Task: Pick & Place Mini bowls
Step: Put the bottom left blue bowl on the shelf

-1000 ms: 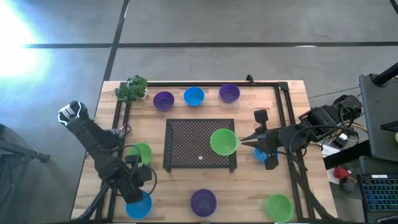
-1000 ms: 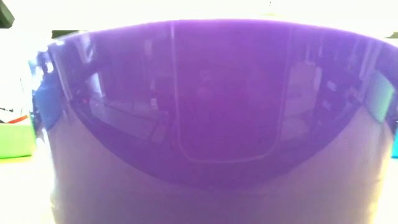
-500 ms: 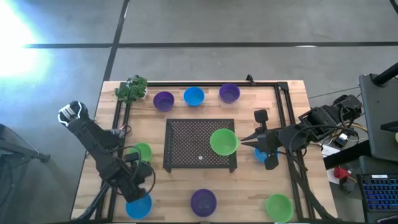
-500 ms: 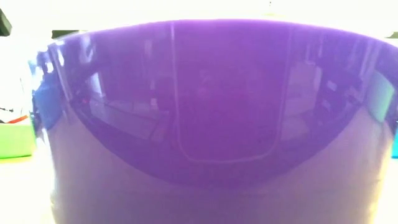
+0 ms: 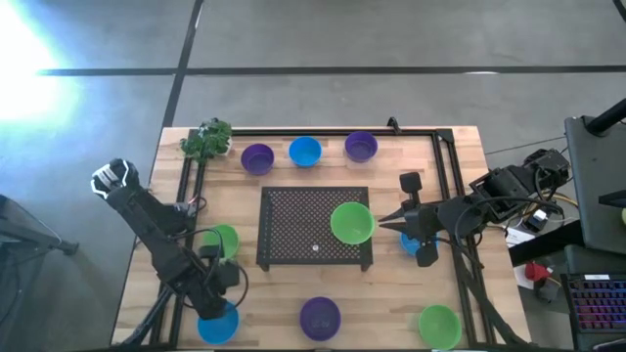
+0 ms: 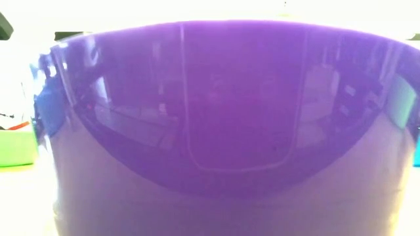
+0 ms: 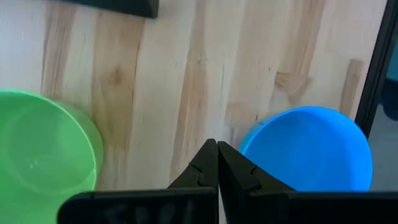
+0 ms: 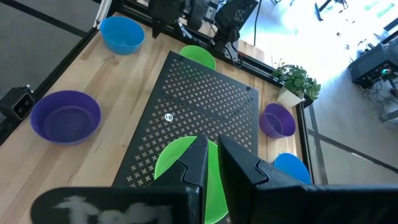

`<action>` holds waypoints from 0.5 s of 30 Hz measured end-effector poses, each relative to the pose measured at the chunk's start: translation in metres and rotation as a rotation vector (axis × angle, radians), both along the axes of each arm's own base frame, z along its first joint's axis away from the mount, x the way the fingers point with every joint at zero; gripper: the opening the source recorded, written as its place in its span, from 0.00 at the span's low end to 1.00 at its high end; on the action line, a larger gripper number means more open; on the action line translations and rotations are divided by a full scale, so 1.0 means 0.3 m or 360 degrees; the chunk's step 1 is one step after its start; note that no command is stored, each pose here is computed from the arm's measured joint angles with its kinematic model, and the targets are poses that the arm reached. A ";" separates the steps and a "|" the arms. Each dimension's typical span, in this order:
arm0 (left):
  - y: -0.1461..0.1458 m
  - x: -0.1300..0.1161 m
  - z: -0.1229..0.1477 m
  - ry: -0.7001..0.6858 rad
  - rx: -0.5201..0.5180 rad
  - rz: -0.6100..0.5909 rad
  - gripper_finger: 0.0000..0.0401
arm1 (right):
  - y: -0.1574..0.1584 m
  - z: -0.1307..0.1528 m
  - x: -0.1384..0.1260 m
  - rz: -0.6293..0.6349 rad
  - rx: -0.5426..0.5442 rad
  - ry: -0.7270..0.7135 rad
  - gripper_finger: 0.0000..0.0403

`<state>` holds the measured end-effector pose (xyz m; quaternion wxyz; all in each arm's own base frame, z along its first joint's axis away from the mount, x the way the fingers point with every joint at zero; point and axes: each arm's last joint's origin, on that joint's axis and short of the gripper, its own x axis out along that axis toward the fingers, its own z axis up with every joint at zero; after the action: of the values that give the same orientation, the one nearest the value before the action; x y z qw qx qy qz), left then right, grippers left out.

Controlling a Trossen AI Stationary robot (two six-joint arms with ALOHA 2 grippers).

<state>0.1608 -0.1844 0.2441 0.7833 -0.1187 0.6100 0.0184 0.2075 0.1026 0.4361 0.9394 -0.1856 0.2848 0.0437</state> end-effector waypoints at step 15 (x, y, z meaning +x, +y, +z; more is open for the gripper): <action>0.009 -0.002 -0.011 0.0033 -0.0014 0.0221 0.10 | 0.000 0.000 0.000 -0.0017 0.0026 0.0000 0.08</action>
<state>0.1602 -0.1816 0.2409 0.7733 -0.1640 0.6083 0.0712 0.2075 0.1025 0.4361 0.9411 -0.1765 0.2854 0.0410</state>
